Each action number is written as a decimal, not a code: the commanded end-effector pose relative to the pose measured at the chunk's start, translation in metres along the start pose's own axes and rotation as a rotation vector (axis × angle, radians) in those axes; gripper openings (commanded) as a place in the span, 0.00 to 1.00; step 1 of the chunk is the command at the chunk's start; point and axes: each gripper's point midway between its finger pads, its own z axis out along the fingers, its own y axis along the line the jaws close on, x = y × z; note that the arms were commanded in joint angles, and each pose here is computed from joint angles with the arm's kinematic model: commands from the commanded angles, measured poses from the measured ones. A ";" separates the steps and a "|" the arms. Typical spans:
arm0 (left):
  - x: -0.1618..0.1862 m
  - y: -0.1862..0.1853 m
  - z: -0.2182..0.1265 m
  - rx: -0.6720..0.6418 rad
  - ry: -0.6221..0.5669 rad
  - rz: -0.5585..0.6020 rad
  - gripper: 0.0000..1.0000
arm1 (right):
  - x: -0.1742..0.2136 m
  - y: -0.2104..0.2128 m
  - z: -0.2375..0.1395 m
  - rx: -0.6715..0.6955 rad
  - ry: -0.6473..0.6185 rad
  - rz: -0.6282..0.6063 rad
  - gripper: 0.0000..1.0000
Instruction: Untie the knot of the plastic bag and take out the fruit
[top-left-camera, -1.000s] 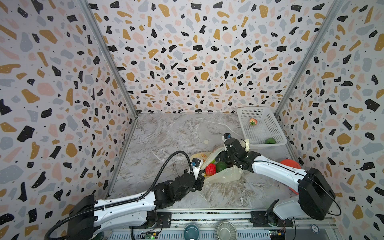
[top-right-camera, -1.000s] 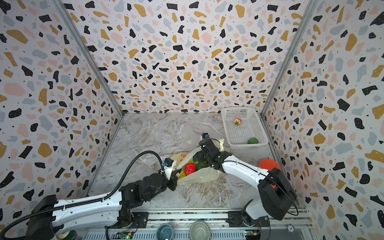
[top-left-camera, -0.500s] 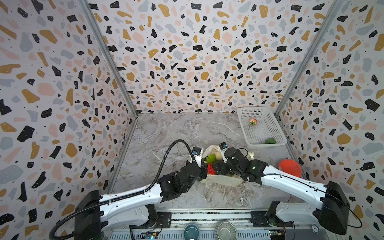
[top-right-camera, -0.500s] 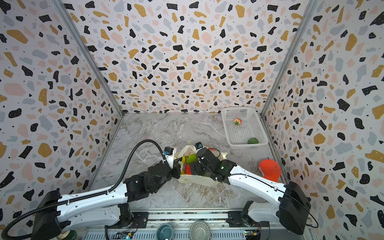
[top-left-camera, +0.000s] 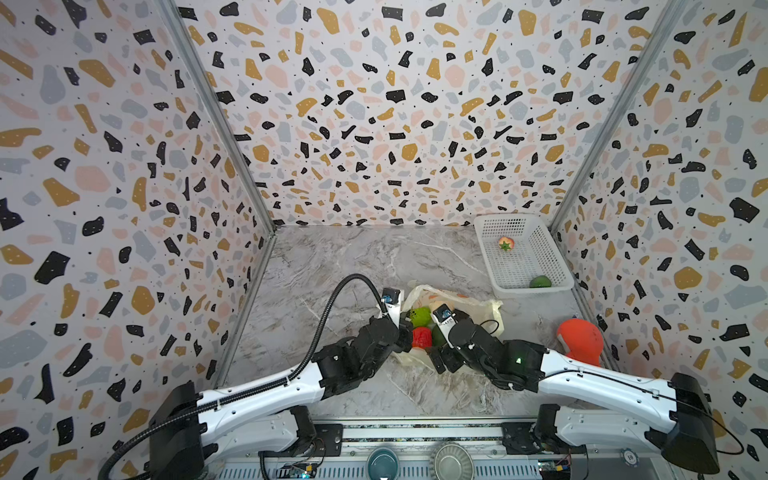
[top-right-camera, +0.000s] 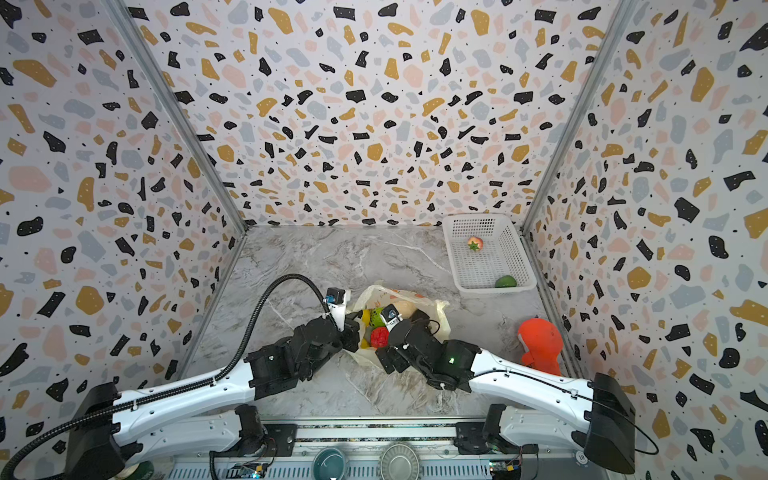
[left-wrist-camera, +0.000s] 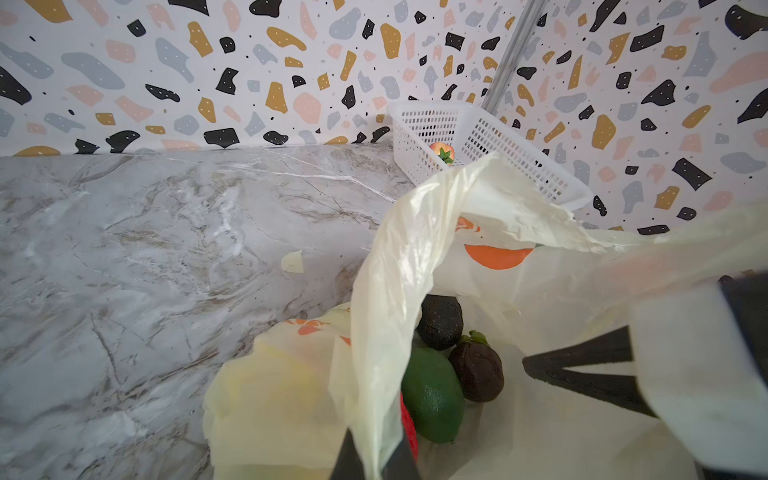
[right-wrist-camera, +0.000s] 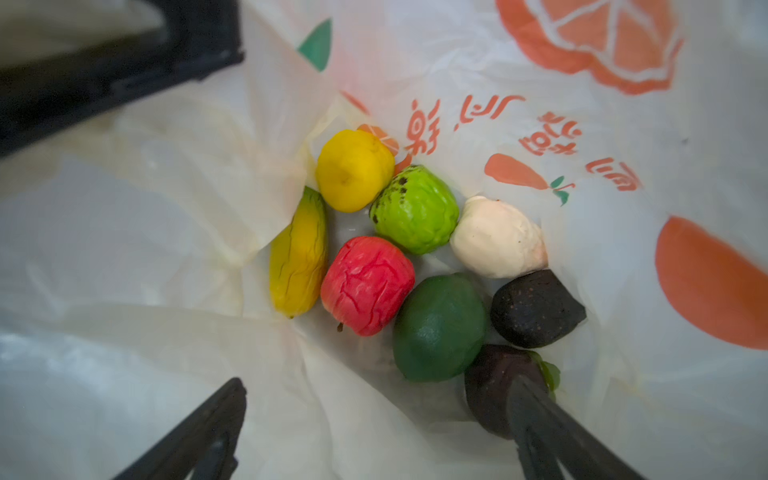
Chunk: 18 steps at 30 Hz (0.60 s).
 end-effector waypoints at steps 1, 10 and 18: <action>-0.025 -0.006 -0.005 0.021 -0.053 -0.048 0.00 | 0.016 -0.003 0.001 0.031 0.038 -0.023 0.95; -0.033 -0.003 -0.007 0.011 -0.088 -0.080 0.00 | 0.058 0.009 0.026 0.027 0.181 -0.064 0.87; -0.025 -0.010 -0.012 0.076 -0.068 -0.039 0.00 | 0.036 0.017 0.030 -0.058 0.204 0.023 0.92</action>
